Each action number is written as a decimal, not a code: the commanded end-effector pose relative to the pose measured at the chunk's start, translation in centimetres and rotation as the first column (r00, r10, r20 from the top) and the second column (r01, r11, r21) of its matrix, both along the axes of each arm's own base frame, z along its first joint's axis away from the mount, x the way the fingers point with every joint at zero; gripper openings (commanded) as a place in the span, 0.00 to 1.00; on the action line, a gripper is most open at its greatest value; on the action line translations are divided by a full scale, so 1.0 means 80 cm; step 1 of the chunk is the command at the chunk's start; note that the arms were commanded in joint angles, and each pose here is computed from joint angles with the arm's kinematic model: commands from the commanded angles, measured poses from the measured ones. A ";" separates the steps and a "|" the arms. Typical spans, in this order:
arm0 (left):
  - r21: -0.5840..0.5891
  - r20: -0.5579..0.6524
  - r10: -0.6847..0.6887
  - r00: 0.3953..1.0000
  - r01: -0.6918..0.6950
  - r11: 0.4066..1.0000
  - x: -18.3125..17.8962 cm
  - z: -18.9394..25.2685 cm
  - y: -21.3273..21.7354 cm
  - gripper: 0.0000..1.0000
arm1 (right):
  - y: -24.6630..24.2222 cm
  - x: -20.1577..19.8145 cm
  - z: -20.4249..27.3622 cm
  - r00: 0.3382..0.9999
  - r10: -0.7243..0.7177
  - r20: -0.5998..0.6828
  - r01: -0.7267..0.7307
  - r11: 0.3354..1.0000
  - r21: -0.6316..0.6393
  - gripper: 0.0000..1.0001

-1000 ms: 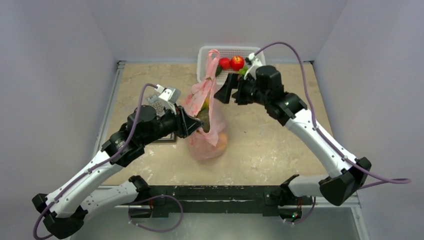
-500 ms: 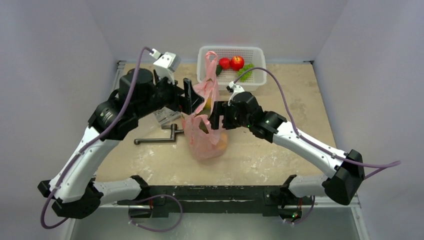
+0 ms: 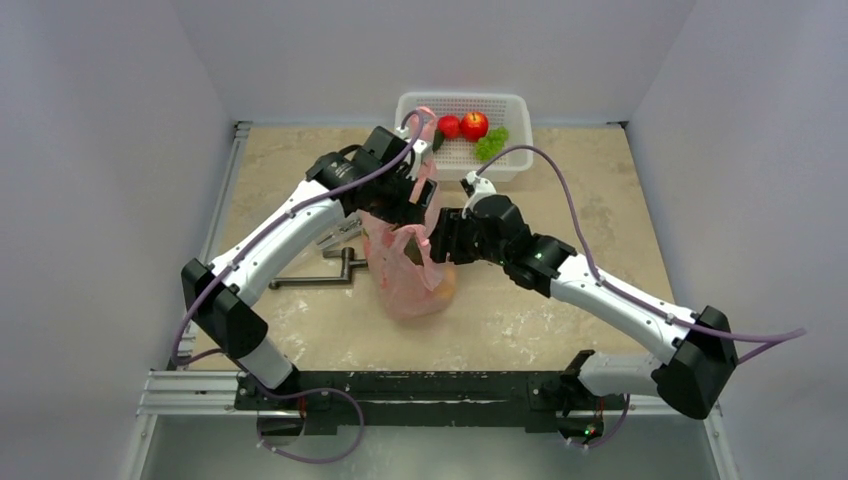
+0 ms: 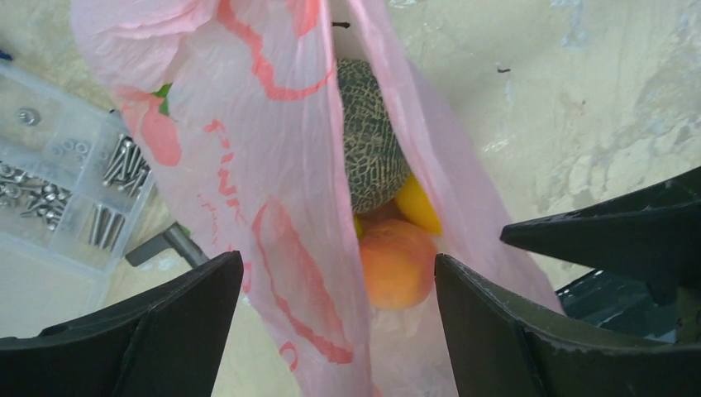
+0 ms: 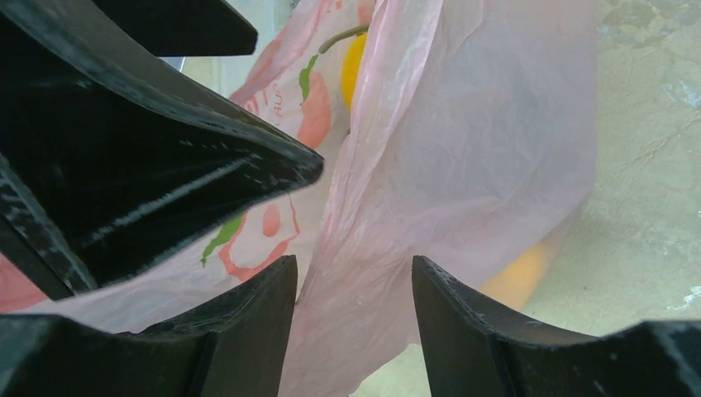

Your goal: Take the fake fruits out of the plastic bag

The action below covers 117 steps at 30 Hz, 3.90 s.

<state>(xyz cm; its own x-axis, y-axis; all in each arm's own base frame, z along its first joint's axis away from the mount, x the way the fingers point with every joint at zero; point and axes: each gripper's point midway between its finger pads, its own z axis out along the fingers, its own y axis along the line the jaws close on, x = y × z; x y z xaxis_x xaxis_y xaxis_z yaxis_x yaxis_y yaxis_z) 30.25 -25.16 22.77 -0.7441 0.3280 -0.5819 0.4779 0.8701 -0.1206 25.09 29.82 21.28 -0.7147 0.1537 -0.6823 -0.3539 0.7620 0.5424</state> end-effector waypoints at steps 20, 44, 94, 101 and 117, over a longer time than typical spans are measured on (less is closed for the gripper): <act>-0.843 0.209 0.271 0.940 0.033 0.537 -0.016 0.121 0.031 0.00 | -0.058 -0.039 0.016 0.999 0.005 0.035 -0.025 0.808 0.589 0.00; -0.939 0.128 0.240 0.962 0.040 0.341 -0.018 0.122 0.017 0.00 | -0.091 -0.009 0.153 0.877 0.176 0.447 -0.197 0.980 0.000 0.99; -0.811 0.149 0.297 0.943 -0.055 0.582 -0.022 0.060 0.046 0.00 | -0.027 -0.199 0.123 0.820 0.424 0.386 -0.458 0.889 -0.002 0.65; -0.775 0.159 0.255 0.954 -0.039 0.630 -0.030 0.051 0.046 0.00 | 0.003 -0.112 0.145 0.871 0.205 0.447 -0.187 0.979 -0.086 0.48; -0.759 0.091 0.297 0.950 -0.127 0.639 -0.026 0.029 0.052 0.00 | 0.066 0.053 0.006 0.896 0.199 0.397 -0.072 0.947 -0.313 0.40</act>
